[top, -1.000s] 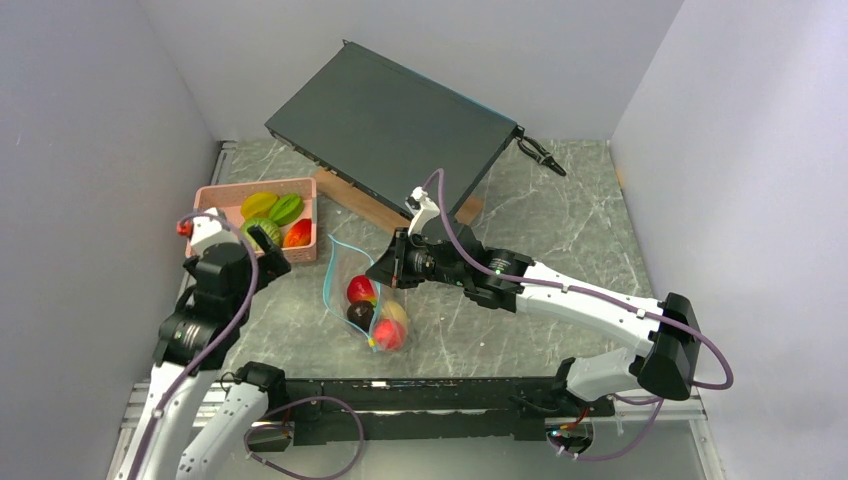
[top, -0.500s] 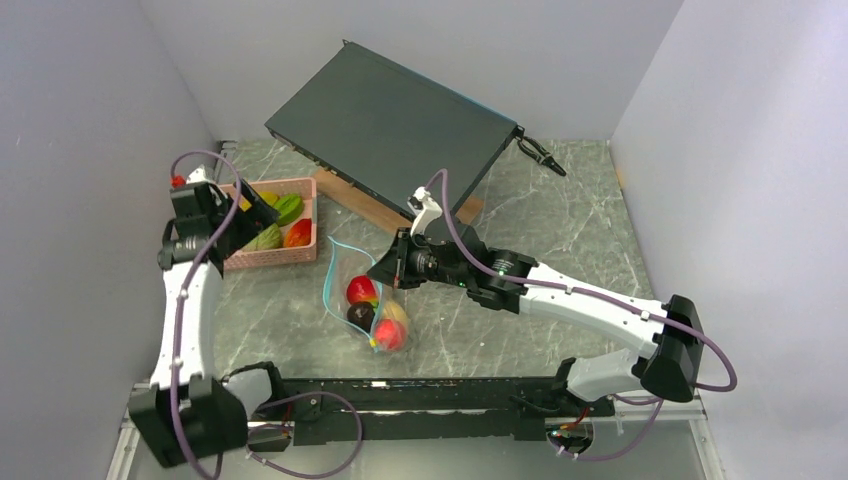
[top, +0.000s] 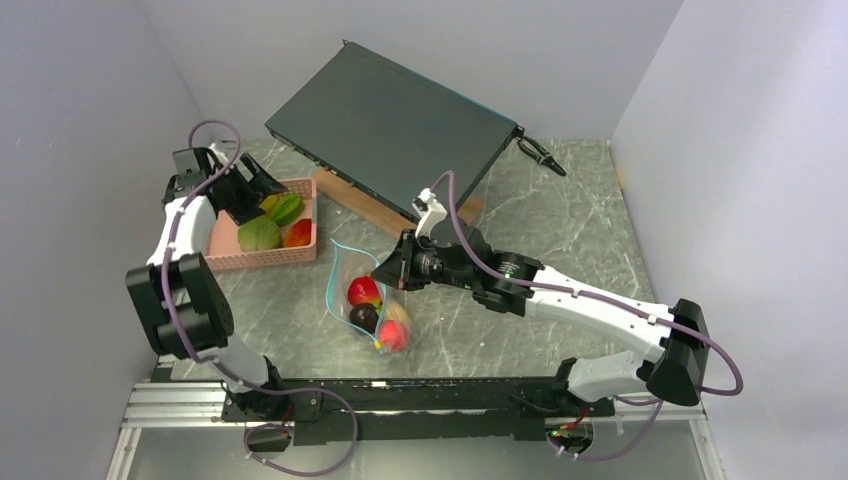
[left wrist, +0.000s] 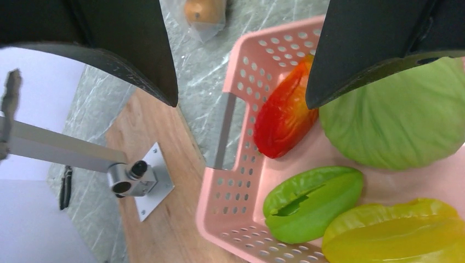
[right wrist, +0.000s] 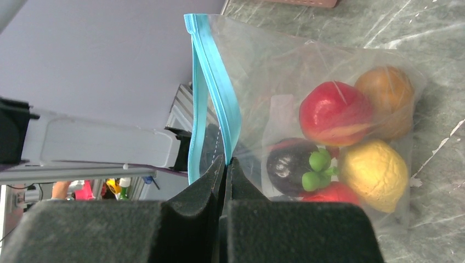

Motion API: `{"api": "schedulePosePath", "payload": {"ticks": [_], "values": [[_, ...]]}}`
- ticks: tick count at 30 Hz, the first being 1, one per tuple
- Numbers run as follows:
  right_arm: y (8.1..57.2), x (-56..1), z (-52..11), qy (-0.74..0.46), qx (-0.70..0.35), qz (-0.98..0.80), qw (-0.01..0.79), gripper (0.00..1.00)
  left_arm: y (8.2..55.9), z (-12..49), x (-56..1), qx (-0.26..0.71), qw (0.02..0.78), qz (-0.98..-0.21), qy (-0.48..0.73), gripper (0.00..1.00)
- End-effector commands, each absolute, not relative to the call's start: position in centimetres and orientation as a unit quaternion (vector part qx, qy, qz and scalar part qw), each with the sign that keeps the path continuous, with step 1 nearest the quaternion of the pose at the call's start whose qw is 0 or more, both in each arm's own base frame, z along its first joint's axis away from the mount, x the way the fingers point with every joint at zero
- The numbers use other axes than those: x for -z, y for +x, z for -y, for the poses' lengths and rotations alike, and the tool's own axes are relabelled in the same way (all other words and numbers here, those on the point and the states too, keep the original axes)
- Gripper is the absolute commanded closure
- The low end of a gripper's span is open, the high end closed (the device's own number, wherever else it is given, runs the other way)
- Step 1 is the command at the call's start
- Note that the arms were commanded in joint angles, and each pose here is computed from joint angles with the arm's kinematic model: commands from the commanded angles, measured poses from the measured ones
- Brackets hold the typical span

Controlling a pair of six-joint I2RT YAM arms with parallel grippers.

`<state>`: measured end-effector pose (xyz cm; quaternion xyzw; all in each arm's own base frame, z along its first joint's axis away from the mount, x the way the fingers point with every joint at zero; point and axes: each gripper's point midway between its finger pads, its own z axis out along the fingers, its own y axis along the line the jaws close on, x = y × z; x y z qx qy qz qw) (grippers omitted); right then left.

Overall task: Place the food in the zip-top bag and seal the zipper
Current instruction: Pick up the fake fruit from the bin.

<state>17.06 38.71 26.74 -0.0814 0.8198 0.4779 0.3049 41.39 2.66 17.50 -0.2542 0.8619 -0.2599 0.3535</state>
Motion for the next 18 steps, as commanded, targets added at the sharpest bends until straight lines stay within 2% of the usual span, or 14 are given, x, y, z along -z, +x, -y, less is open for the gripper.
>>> {"api": "schedulePosePath", "payload": {"ticks": [1,8,18], "values": [[17.1,-29.7,-38.5,-0.078,-0.508,-0.793,0.328,1.0,42.9,-2.7,-15.9,0.275,0.344,-0.872,-0.212,0.11],[17.2,-29.3,-39.2,-0.079,-0.509,-0.795,0.319,1.0,42.6,-1.7,-12.0,0.297,0.313,-0.878,-0.21,0.2],[17.1,-29.0,-39.4,-0.078,-0.511,-0.797,0.314,1.0,43.1,-0.1,-9.8,0.247,0.279,-0.911,-0.176,0.22]]}}
